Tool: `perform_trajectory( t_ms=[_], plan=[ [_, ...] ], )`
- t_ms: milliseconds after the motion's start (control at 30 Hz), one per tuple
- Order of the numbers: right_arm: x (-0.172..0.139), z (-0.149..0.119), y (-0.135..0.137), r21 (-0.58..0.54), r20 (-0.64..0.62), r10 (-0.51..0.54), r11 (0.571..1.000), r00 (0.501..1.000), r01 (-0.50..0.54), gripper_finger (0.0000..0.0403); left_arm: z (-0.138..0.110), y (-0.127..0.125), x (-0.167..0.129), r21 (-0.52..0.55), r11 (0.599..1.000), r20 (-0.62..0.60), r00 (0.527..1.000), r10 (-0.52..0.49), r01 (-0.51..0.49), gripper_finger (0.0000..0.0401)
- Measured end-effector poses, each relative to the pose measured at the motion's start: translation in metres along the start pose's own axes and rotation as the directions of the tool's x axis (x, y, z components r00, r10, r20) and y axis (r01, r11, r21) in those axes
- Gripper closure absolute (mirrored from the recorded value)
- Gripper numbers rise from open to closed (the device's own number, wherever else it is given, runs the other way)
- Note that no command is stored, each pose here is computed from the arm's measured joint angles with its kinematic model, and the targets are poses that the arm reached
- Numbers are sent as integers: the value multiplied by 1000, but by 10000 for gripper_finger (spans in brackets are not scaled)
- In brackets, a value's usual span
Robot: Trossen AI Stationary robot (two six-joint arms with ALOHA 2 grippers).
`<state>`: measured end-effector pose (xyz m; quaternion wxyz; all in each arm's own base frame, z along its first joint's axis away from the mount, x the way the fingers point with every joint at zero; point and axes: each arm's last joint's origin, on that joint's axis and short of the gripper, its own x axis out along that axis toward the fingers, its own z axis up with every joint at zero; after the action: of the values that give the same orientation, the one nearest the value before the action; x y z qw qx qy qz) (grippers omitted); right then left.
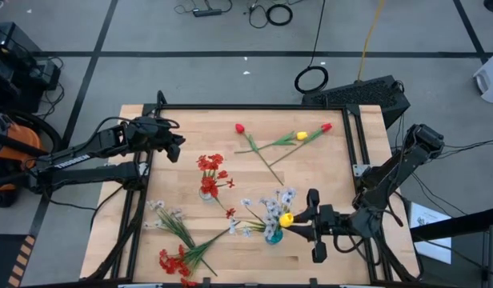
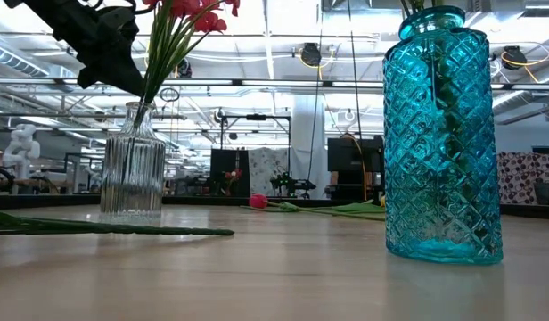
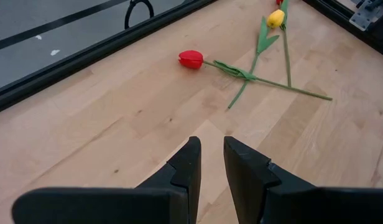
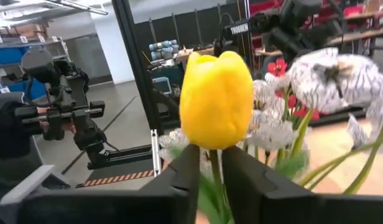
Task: Sort flowers into vase by color
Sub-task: Put the left yellow tulip into the blue vase
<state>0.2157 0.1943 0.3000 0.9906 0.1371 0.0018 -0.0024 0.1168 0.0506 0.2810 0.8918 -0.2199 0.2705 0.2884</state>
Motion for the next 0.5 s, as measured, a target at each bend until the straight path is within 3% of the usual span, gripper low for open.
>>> perform_trajectory(
  t_ms=[267,500],
  plan=[
    [-9,7,-2,15,-19,12,1000,1000,-12,268,0,0,0,1,1000,-1,1000,1,-1,327],
    [-32,23,-18,150,-98,1,989,995,13,261,0,0,0,2,1000,-2,1000,1,-1,327]
  ],
)
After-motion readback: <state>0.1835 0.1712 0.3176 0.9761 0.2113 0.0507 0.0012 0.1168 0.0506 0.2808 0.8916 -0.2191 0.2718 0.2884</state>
